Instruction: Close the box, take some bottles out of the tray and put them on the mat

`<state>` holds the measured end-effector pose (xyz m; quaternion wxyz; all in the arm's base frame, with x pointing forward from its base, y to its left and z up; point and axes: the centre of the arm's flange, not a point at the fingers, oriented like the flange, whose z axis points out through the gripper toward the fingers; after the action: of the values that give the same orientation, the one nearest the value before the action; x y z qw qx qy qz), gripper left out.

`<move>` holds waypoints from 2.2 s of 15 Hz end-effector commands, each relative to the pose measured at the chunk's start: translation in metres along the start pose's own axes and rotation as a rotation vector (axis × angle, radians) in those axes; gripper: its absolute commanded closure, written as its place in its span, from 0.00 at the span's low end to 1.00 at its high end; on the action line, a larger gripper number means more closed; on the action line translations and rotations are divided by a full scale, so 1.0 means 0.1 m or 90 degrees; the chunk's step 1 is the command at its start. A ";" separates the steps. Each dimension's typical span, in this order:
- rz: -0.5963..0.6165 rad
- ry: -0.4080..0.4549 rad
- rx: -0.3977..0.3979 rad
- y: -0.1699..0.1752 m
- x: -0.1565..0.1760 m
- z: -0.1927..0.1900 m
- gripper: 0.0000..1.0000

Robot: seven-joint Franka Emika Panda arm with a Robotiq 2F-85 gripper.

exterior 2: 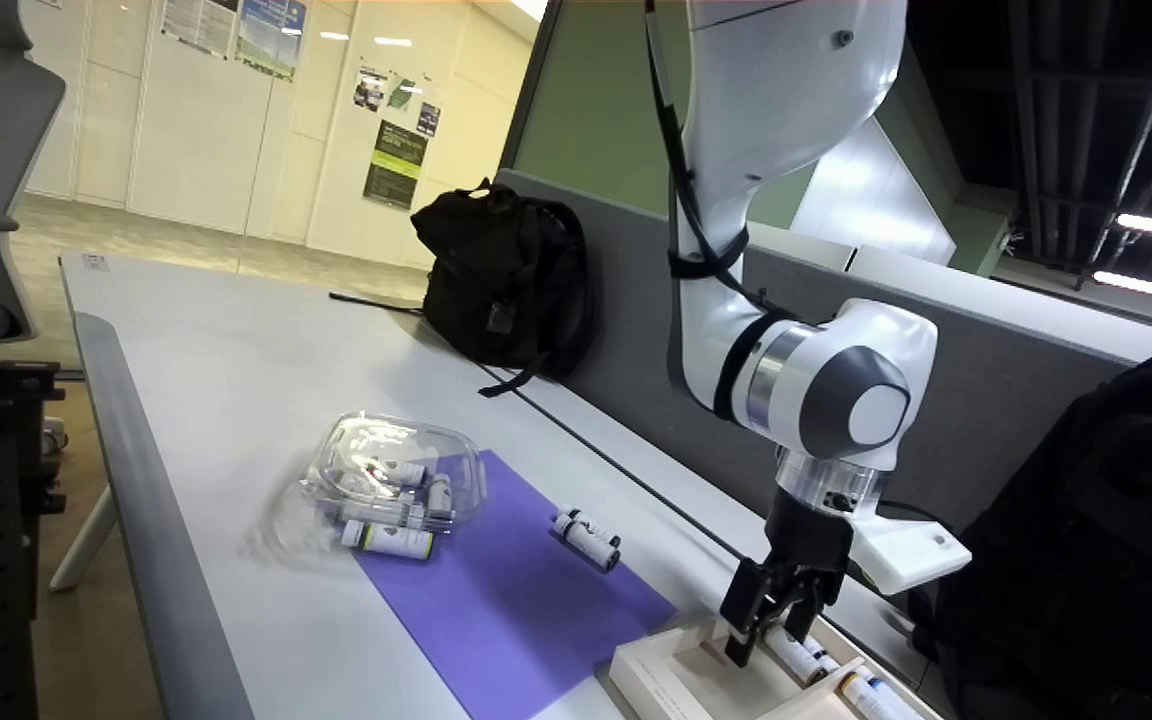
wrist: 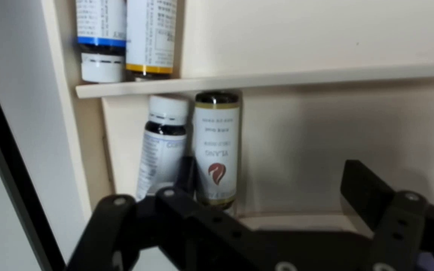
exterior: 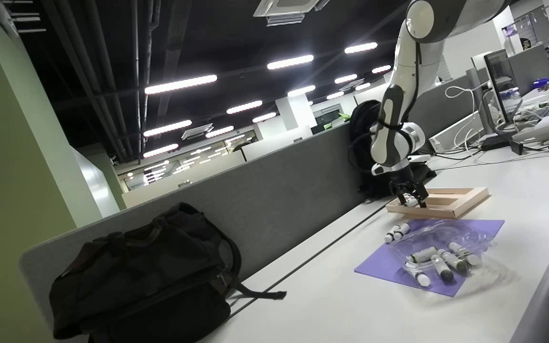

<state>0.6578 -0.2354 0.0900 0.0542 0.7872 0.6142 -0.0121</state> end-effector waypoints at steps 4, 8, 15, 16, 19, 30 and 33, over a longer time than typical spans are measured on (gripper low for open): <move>0.010 0.007 0.025 -0.12 0.02 -0.01 0.00; 0.002 0.007 0.023 -0.14 0.06 -0.03 0.32; -0.002 0.011 0.018 -0.12 0.07 -0.14 0.81; -0.003 0.013 0.020 -0.12 0.07 -0.16 0.89; -0.013 0.030 0.017 -0.15 0.04 -0.34 0.93; -0.233 0.113 0.066 -0.67 0.69 -1.09 0.93; -0.272 0.117 0.085 -0.92 0.90 -0.85 0.93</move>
<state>0.6145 -0.1368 0.1716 -0.0488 0.6586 0.7508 0.0109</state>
